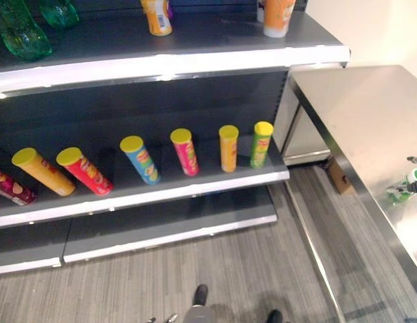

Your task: Put the goods on the table back onto the shelves and tidy them up.

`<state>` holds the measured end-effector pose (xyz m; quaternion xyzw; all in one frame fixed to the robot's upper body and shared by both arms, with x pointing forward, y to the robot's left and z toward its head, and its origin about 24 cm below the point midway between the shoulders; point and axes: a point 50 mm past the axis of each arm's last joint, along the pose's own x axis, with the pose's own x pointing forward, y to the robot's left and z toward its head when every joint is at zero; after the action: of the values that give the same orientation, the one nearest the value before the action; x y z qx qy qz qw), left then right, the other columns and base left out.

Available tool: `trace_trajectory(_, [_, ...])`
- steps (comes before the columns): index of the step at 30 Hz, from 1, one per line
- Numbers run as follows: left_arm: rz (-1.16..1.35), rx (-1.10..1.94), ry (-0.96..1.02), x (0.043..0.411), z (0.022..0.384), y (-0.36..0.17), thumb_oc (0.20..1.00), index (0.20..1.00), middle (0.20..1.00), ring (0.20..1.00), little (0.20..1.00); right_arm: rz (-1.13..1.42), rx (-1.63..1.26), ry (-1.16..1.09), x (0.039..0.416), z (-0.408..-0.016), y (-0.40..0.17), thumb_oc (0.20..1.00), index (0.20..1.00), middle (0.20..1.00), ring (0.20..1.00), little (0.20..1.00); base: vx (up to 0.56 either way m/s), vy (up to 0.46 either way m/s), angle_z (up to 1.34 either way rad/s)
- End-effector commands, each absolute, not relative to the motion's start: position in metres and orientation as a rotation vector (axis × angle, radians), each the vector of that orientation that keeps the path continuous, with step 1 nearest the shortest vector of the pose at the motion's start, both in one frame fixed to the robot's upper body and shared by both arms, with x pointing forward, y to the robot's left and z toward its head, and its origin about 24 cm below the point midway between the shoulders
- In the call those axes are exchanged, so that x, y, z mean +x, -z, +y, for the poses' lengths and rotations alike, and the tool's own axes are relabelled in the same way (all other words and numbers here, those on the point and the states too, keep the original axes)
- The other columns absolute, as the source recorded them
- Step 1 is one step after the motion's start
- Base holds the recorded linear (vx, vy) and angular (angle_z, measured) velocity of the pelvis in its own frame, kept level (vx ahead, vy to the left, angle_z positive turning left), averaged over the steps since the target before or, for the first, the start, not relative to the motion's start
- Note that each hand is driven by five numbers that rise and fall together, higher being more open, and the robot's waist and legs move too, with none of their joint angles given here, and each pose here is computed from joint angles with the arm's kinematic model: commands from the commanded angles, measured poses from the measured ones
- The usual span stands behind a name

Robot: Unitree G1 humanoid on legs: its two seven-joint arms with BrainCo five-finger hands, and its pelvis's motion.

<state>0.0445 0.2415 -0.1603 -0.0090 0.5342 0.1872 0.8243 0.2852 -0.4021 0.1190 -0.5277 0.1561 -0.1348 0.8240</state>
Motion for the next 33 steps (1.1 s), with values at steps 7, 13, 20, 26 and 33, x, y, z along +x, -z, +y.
trace_trajectory(7, [1.081, 0.061, -0.390, 0.060, 0.263, 0.152, 1.000, 1.000, 1.000, 1.000, 1.000, 0.241, -1.105, 0.334, 0.306, -0.393, -0.141, 0.200, 0.200, 0.200, 0.200, 0.200, 0.00, 0.000, 0.00])
trace_trajectory(13, [1.088, 0.059, -0.394, 0.058, 0.262, 0.152, 1.000, 1.000, 1.000, 1.000, 1.000, 0.222, -1.118, 0.341, 0.306, -0.393, -0.145, 0.200, 0.200, 0.200, 0.200, 0.200, 0.00, 0.000, 0.00])
trace_trajectory(20, [1.088, 0.070, -0.405, 0.059, 0.264, 0.152, 1.000, 1.000, 1.000, 1.000, 1.000, 0.073, -1.160, 0.325, 0.307, -0.381, -0.170, 0.200, 0.200, 0.200, 0.200, 0.200, 0.00, 0.000, 0.00])
trace_trajectory(26, [1.076, 0.080, -0.407, 0.063, 0.264, 0.151, 1.000, 1.000, 1.000, 1.000, 1.000, -0.129, -1.226, 0.329, 0.297, -0.368, -0.208, 0.200, 0.200, 0.200, 0.200, 0.200, 0.00, 0.000, 0.00])
trace_trajectory(33, [1.061, 0.093, -0.399, 0.069, 0.264, 0.150, 1.000, 1.000, 1.000, 1.000, 1.000, -0.307, -1.315, 0.332, 0.283, -0.354, -0.242, 0.200, 0.200, 0.200, 0.200, 0.200, 0.00, -0.014, -0.02])
